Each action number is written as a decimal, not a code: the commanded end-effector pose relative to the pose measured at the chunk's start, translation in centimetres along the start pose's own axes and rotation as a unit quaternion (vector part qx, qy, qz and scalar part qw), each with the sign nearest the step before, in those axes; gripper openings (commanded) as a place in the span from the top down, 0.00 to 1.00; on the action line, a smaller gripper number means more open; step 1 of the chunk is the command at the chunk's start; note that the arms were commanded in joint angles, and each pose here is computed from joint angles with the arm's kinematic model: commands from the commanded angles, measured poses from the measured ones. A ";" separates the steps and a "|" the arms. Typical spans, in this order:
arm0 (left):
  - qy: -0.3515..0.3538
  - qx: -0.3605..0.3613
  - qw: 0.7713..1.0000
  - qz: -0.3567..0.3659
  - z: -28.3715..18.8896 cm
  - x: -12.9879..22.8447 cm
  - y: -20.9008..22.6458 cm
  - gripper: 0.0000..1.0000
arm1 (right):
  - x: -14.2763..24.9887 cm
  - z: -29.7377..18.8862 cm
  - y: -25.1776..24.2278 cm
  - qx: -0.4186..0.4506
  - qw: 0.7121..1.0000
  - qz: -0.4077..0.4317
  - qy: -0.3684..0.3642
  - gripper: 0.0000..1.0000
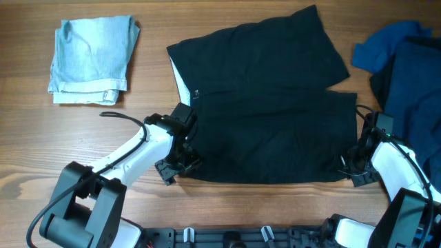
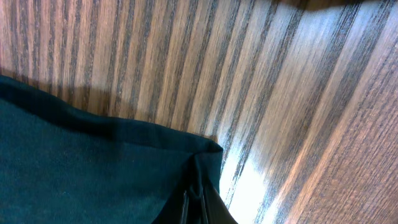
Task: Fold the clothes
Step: 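Grasp the trousers' bottom corners with both grippers, then lift the bottom edge with both grippers and fold it up over the top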
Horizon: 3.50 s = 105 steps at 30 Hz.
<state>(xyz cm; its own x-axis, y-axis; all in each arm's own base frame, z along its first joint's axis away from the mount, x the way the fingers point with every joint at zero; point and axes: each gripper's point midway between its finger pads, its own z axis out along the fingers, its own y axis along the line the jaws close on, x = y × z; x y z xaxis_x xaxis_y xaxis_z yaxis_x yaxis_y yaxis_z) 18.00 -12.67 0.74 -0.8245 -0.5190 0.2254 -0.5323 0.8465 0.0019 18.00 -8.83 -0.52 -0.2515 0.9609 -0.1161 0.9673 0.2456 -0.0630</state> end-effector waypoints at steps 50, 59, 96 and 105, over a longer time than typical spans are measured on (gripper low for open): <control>-0.178 0.104 0.978 0.029 -8.6 -3.7 1.1 0.96 | -1.0 -11.5 3.8 -0.103 0.985 -0.132 -0.040 0.96; -0.216 0.113 0.970 0.006 -12.9 -3.0 3.7 0.96 | -1.3 -15.3 2.0 -0.078 0.983 -0.160 -0.048 0.96; -0.382 0.154 0.905 -0.103 -20.8 -18.3 0.1 0.96 | -4.5 -25.9 27.0 -0.338 0.844 -0.368 -0.194 0.95; -0.374 0.141 0.909 -0.117 -17.7 -22.0 -0.8 0.96 | -3.7 -21.8 33.2 -0.337 0.829 -0.386 -0.222 0.95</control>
<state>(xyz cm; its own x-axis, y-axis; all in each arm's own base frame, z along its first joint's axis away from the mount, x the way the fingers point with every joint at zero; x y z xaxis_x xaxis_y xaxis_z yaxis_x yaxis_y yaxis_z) 39.02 -2.87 14.06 -0.5749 -0.7106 -0.4055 -0.5953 0.7033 -0.3885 49.57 1.19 21.06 -0.6787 0.3902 -0.6222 0.2047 0.9141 0.3500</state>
